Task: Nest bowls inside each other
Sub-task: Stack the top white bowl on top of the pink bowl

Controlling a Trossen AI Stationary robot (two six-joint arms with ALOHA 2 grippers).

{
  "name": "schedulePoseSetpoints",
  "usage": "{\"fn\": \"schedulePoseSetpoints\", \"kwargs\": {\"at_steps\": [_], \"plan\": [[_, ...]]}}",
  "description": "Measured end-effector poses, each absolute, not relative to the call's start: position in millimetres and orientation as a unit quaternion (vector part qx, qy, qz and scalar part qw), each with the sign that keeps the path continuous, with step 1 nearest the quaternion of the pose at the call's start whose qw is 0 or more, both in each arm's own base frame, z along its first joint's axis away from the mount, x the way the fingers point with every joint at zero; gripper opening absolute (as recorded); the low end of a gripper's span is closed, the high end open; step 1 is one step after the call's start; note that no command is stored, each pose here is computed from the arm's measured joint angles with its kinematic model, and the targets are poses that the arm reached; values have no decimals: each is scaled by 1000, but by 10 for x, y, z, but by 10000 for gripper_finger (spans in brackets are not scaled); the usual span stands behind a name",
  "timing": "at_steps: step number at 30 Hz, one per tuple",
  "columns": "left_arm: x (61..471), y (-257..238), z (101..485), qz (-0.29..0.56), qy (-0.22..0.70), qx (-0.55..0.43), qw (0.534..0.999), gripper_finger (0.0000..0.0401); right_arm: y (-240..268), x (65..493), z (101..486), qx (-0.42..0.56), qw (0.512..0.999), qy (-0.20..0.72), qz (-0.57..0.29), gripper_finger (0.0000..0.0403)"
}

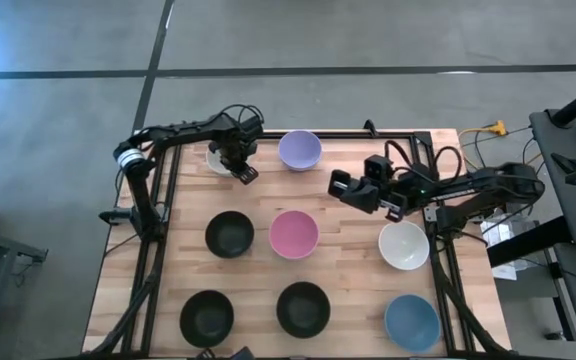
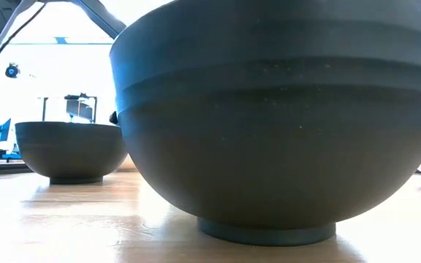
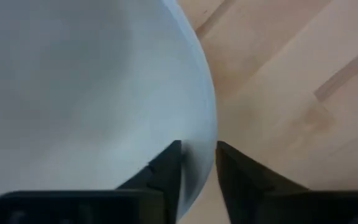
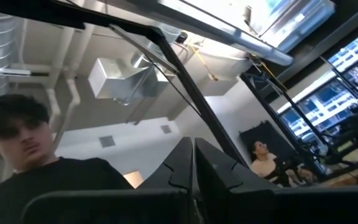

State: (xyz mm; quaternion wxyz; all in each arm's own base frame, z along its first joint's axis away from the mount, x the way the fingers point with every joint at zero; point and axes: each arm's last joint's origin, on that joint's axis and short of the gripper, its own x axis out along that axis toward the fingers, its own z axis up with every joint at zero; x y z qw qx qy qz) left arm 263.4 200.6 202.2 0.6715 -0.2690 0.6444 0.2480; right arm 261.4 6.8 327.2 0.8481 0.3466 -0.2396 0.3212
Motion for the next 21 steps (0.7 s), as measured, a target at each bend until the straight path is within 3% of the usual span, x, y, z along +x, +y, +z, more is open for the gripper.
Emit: {"fn": "schedulePoseSetpoints", "kwargs": {"at_steps": [3, 10, 17, 21], "plan": [[2608, 1980, 2100, 247, 638, -269, 678, 12, 69, 2564, 3315, 337, 848, -250, 323, 13], [2480, 1754, 2452, 226, 620, -289, 694, 2, 41, 2452, 3243, 322, 858, -251, 311, 13], [2325, 1094, 3182, 178, 508, -266, 800, 1, 9, 2333, 3099, 328, 865, -240, 294, 13], [2213, 628, 3530, 102, 438, -231, 863, 1, -18, 2258, 3053, 314, 873, -246, 282, 13]]}}
